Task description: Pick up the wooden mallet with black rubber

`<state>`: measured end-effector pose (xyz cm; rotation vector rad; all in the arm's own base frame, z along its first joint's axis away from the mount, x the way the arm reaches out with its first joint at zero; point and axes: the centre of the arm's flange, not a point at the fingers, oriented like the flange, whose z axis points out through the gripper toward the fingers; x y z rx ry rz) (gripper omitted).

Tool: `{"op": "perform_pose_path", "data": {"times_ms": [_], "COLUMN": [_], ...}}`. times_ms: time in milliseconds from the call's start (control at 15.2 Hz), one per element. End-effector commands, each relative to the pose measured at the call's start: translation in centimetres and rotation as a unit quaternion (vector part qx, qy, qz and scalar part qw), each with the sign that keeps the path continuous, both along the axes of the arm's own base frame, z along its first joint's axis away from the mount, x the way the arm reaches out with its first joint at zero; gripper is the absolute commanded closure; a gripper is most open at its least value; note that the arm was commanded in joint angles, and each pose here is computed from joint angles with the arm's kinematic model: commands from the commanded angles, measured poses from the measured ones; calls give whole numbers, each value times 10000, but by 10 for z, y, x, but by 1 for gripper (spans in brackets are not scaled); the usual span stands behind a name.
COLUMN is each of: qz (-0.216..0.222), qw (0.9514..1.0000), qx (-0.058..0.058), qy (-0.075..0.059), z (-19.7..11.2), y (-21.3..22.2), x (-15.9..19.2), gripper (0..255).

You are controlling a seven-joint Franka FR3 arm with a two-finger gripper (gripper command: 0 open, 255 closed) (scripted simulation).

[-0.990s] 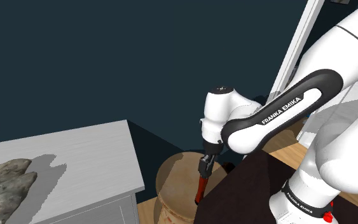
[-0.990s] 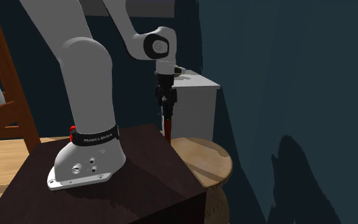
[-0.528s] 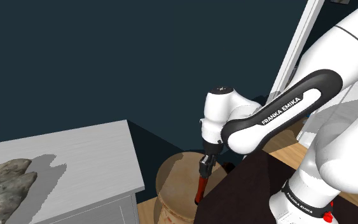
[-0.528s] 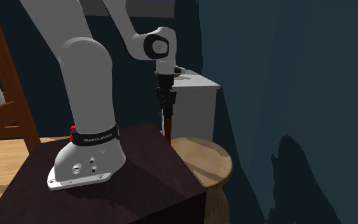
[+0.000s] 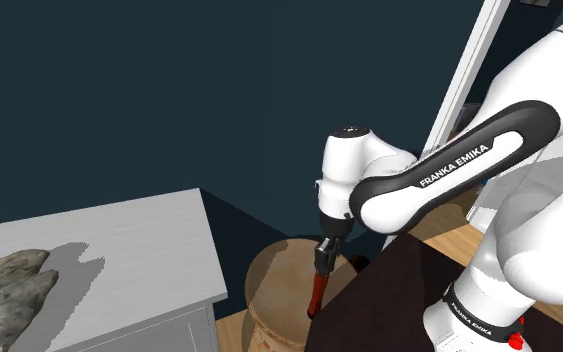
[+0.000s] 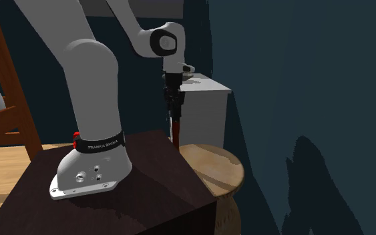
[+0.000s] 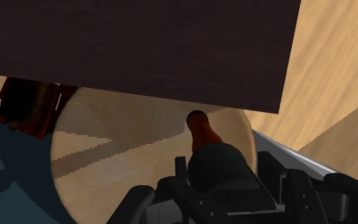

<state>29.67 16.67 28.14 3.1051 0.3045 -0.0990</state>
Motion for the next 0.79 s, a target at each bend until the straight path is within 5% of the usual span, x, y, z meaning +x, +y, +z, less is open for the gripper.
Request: {"op": "perform_pose_path", "data": {"times_ms": [0, 726], "qz": [0, 0], "qw": [10000, 10000], "qx": [0, 0], "qy": [3, 3], "z": [11, 59], "y": [-1, -1], "x": [0, 0], "gripper": [255, 255]}}
